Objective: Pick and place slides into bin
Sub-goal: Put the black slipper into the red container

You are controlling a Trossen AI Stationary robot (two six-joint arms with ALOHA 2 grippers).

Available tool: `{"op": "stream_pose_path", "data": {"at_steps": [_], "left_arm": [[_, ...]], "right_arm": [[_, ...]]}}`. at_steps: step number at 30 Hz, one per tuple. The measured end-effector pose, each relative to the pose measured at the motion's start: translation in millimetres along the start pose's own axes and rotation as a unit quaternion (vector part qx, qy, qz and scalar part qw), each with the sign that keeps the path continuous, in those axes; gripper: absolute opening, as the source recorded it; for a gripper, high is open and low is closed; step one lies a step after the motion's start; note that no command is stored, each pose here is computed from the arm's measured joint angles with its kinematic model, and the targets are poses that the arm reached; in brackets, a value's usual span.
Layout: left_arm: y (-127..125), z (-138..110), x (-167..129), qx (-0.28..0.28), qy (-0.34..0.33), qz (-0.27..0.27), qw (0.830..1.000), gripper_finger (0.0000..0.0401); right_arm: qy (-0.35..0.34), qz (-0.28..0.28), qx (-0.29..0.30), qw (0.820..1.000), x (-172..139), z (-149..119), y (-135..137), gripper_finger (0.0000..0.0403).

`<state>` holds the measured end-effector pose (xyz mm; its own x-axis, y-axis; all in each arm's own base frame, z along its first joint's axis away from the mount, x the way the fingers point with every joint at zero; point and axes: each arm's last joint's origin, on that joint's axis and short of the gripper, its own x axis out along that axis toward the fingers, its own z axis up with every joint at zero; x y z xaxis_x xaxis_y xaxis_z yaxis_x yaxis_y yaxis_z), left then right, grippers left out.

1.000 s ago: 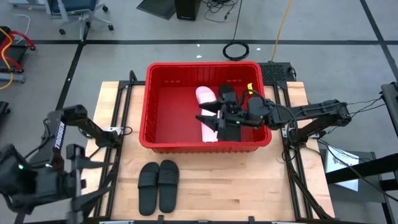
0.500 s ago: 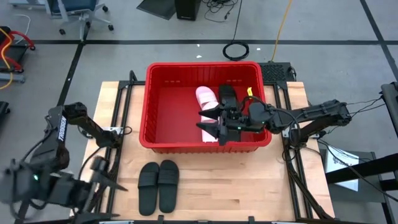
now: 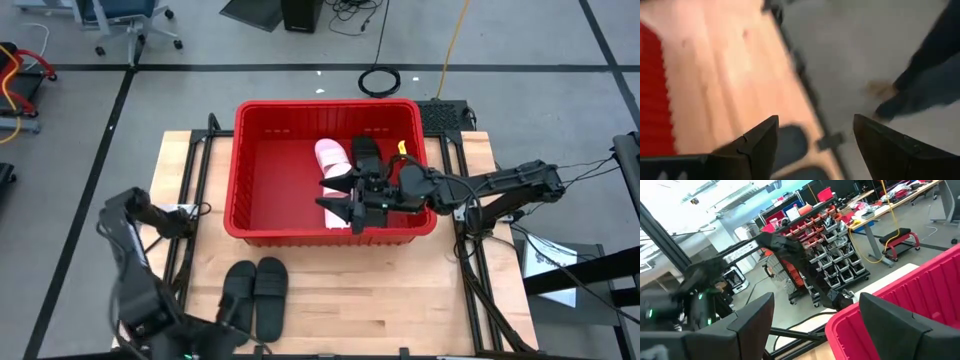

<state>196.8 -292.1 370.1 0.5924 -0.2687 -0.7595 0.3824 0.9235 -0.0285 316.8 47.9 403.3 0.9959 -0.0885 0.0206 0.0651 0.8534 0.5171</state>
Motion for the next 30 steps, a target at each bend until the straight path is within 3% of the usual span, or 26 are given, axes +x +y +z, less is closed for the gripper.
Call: {"op": "stream_pose_path", "data": {"at_steps": [5,10,17,23,30], "left_arm": [[-5,-21,38,0.025,0.112,0.066,0.991,0.0255],[-6,-46,70,0.011,0.211,0.166,0.963,0.0255],[-10,-67,105,-0.012,0.220,0.248,0.943,0.0255],[-2,-97,119,-0.027,0.255,0.300,0.919,0.0255],[10,-129,136,-0.017,0.286,0.328,0.900,0.0255]], "right_arm": [[0.007,-0.005,0.002,1.000,0,-1,-1,0.0281],[0.019,-0.012,0.005,1.000,0,-4,-2,0.0281],[0.025,-0.016,0.023,0.999,1,-11,-6,0.0281],[0.039,-0.015,0.029,0.999,0,-21,-6,0.0281],[0.044,-0.014,0.032,0.998,-1,-25,-5,0.0281]]}}
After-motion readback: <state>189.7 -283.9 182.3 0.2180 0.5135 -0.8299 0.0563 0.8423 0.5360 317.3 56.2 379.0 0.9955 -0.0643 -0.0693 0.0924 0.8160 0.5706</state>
